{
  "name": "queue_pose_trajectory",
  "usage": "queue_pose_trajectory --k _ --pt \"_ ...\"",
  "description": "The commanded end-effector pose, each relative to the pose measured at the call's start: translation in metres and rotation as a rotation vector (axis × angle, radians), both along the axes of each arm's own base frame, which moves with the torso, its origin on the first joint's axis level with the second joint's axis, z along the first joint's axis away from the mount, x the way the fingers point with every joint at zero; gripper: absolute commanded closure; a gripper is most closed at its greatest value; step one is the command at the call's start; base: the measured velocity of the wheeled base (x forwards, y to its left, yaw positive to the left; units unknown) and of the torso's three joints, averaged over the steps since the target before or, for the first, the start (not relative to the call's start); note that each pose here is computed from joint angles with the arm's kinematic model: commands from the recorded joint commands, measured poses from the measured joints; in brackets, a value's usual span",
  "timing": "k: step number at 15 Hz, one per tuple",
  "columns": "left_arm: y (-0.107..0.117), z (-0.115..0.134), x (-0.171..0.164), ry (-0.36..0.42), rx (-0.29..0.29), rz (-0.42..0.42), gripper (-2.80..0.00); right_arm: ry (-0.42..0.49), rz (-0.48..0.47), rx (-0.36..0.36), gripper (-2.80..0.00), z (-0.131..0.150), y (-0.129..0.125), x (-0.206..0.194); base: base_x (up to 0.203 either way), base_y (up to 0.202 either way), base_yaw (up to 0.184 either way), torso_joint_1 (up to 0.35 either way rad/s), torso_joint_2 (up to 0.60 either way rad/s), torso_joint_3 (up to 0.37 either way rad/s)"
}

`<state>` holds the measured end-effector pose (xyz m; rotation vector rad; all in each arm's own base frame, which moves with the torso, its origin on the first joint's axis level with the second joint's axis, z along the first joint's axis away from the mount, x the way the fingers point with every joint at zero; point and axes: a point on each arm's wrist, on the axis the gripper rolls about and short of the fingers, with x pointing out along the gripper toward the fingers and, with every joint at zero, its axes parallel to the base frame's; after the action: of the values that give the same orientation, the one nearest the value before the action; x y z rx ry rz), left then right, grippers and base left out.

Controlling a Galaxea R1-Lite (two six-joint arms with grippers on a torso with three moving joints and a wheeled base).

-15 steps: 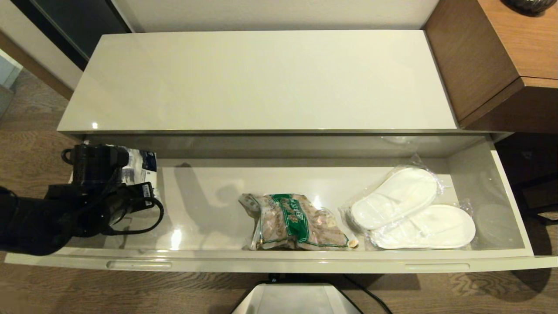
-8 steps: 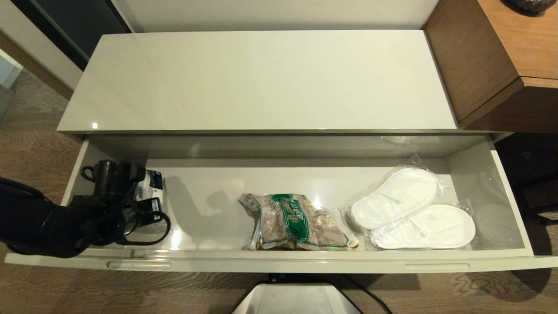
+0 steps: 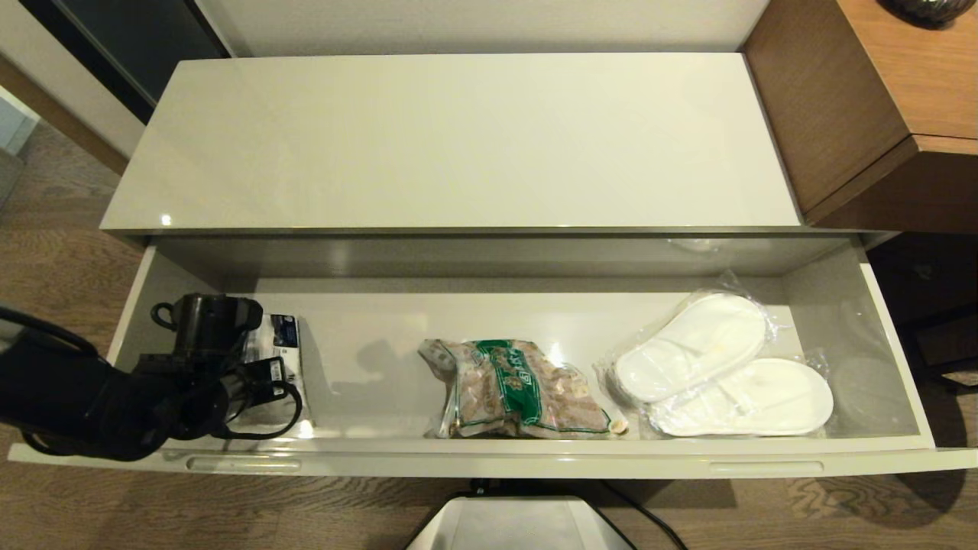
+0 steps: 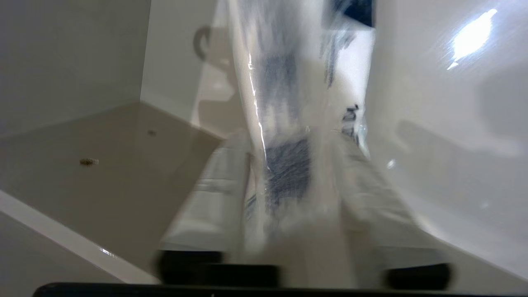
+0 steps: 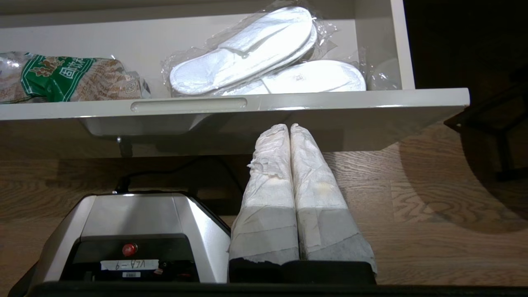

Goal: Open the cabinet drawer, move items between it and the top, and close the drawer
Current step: Put the tissue in the drawer, then close the drawer

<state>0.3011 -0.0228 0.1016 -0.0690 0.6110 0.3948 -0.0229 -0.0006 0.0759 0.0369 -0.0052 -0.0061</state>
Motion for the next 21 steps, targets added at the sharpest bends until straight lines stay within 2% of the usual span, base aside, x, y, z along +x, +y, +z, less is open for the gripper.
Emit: queue_pose_trajectory --k 1,6,9,15,16,18,21 --pt "0.0 0.012 -0.001 -0.044 -0.009 -0.001 -2.8 -0.016 0.0 0.0 0.0 -0.001 0.0 -0.001 0.0 0.0 0.0 0.0 0.0 0.0" --pt "0.0 0.031 -0.005 -0.106 -0.018 -0.004 -2.8 -0.016 0.001 0.0 0.0 -0.001 0.0 -0.001 0.0 0.0 0.0 0.0 0.0 0.0" --pt "-0.001 0.056 -0.013 -0.174 -0.026 -0.011 -2.8 -0.016 0.002 0.0 0.0 -0.001 0.0 -0.001 0.0 0.0 0.0 0.0 0.0 0.0" --pt "-0.01 0.099 -0.036 -0.253 -0.042 -0.06 -2.8 -0.016 0.0 0.0 0.0 -0.001 0.0 -0.001 0.0 0.0 0.0 0.0 0.0 0.0" --pt "-0.013 0.106 -0.041 -0.259 -0.045 -0.074 0.0 -0.016 0.002 0.0 0.0 -0.001 0.0 -0.001 0.0 0.0 0.0 0.0 0.0 0.0" --pt "-0.019 0.135 -0.068 -0.3 -0.058 -0.12 0.0 -0.016 -0.001 0.0 0.0 -0.001 0.0 -0.001 0.0 0.0 0.0 0.0 0.0 0.0" --pt "-0.026 0.159 -0.103 -0.312 -0.079 -0.227 0.0 -0.016 0.001 0.0 0.0 -0.001 0.0 -0.001 0.0 0.0 0.0 0.0 0.0 0.0"
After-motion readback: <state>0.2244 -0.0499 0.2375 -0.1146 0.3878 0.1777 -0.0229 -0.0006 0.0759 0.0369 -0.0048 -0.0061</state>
